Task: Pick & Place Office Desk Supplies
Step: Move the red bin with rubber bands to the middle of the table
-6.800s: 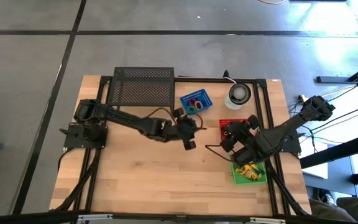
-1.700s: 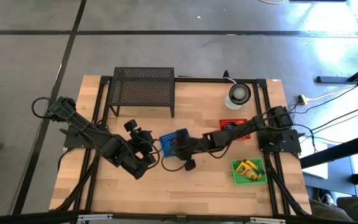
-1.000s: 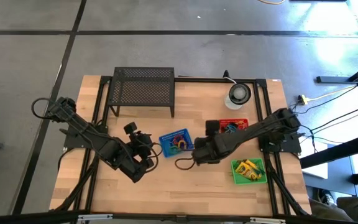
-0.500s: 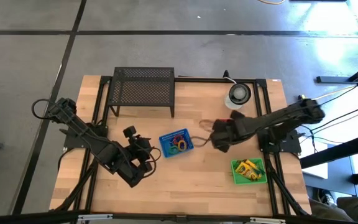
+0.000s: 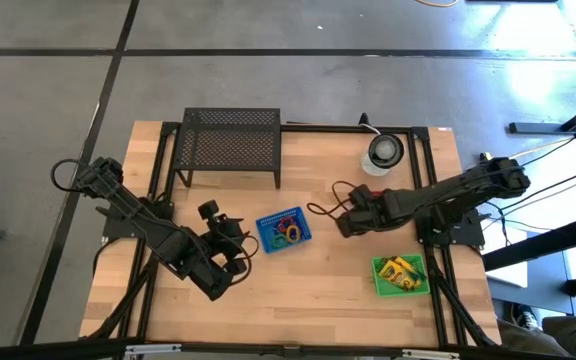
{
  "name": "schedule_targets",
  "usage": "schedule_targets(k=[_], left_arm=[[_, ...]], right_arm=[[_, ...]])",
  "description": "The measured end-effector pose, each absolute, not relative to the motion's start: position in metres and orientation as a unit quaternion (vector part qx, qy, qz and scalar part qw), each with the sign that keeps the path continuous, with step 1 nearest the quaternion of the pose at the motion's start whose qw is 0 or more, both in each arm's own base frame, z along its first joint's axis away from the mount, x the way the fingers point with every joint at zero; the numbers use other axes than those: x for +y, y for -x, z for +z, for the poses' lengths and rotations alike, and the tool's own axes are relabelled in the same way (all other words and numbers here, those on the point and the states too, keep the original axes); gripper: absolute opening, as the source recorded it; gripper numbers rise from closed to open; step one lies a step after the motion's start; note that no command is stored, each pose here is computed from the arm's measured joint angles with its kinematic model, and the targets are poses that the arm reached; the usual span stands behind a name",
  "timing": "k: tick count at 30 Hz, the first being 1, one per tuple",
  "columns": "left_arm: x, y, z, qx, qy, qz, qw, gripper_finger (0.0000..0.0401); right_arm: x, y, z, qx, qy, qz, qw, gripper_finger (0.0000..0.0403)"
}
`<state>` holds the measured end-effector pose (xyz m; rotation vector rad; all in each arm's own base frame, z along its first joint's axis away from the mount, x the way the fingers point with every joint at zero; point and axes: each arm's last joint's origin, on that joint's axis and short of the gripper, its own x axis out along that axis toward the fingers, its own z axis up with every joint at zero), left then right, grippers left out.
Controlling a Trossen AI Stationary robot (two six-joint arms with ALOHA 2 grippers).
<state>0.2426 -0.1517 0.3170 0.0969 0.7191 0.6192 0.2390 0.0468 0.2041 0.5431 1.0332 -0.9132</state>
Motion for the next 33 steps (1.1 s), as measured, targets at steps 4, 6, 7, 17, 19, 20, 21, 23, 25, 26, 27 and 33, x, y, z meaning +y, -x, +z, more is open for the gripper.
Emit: schedule_targets(k=[4, 6, 7, 17, 19, 20, 21, 23, 25, 26, 27, 33], left_arm=[[-0.152, -0.243, 0.317, 0.346, -0.047, 0.298, 0.888, 0.0153], [-0.152, -0.243, 0.317, 0.346, -0.047, 0.298, 0.888, 0.0153], [-0.152, -0.243, 0.317, 0.346, -0.047, 0.298, 0.888, 0.0153], [-0.152, -0.243, 0.317, 0.342, -0.035, 0.302, 0.889, 0.0153], [-0.152, -0.243, 0.317, 0.343, -0.035, 0.302, 0.889, 0.0153], [-0.152, -0.243, 0.317, 0.342, -0.035, 0.302, 0.889, 0.0153], [-0.152, -0.243, 0.317, 0.342, -0.034, 0.302, 0.889, 0.0153], [-0.152, -0.243, 0.317, 0.342, -0.034, 0.302, 0.889, 0.0153], [-0.152, -0.243, 0.317, 0.342, -0.034, 0.302, 0.889, 0.0153], [-0.152, -0.243, 0.317, 0.342, -0.034, 0.302, 0.889, 0.0153], [-0.152, -0.243, 0.317, 0.342, -0.034, 0.302, 0.889, 0.0153], [-0.152, -0.243, 0.317, 0.343, -0.034, 0.302, 0.889, 0.0153]], right_arm=[[0.047, -0.242, 0.201, 0.457, -0.256, -0.409, 0.747, 0.0155], [0.046, -0.241, 0.201, 0.449, -0.251, -0.418, 0.749, 0.0155], [0.046, -0.242, 0.201, 0.443, -0.249, -0.423, 0.750, 0.0155], [0.043, -0.247, 0.192, 0.423, -0.220, -0.457, 0.751, 0.0155], [0.043, -0.249, 0.185, 0.429, -0.217, -0.466, 0.743, 0.0155], [0.044, -0.250, 0.181, 0.431, -0.217, -0.471, 0.739, 0.0155], [0.044, -0.252, 0.177, 0.433, -0.216, -0.476, 0.734, 0.0155], [0.044, -0.254, 0.169, 0.440, -0.210, -0.485, 0.726, 0.0155], [0.043, -0.256, 0.163, 0.444, -0.208, -0.495, 0.718, 0.0155], [0.042, -0.257, 0.160, 0.445, -0.207, -0.500, 0.714, 0.0155], [0.040, -0.258, 0.157, 0.449, -0.205, -0.503, 0.710, 0.0155], [0.036, -0.260, 0.149, 0.463, -0.194, -0.507, 0.700, 0.0136]])
